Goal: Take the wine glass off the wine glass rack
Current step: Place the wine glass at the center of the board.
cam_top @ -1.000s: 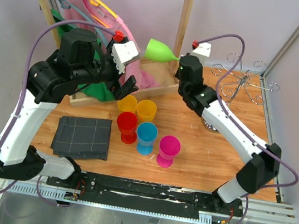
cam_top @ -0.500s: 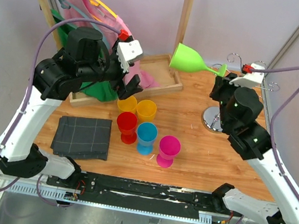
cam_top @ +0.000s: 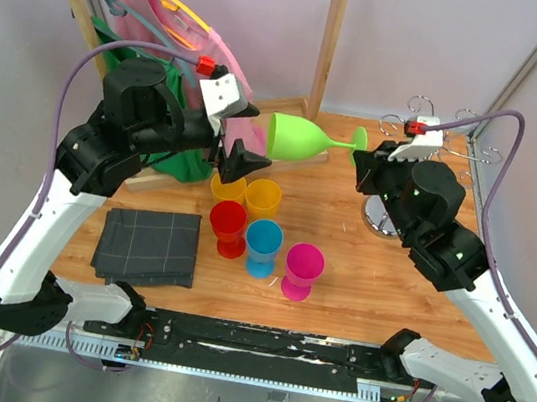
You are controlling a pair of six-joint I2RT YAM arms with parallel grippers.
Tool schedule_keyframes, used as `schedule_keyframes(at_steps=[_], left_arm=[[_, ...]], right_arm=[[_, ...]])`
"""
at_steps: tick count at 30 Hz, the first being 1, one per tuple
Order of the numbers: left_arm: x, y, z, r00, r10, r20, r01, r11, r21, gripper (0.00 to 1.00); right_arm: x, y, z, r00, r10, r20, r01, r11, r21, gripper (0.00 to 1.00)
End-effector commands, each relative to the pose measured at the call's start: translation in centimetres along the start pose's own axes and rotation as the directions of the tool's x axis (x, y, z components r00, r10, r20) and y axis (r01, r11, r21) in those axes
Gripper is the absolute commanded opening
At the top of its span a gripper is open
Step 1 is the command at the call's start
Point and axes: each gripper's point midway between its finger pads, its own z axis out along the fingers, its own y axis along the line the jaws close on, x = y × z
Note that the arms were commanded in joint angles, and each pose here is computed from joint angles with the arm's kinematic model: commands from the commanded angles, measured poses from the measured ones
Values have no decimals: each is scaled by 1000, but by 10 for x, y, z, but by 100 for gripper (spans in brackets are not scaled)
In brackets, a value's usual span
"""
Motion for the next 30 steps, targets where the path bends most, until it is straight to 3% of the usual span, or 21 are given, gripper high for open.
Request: schedule_keyframes(at_steps=[1, 20, 30], left_arm=[[-25, -7, 5, 993, -13, 116, 6, 999, 54, 98], [-13, -2, 7, 992, -73, 107, 73, 997, 7, 97], [-13, -7, 25, 987, -106, 121, 96, 992, 82, 96]], right_arm=[[-7, 19, -2, 1000, 23, 16, -22, 997, -68, 1], [-31, 17, -1, 992, 32, 120, -29, 999, -23, 1], [-34, 24, 3, 991, 39, 125, -34, 998, -44, 1]])
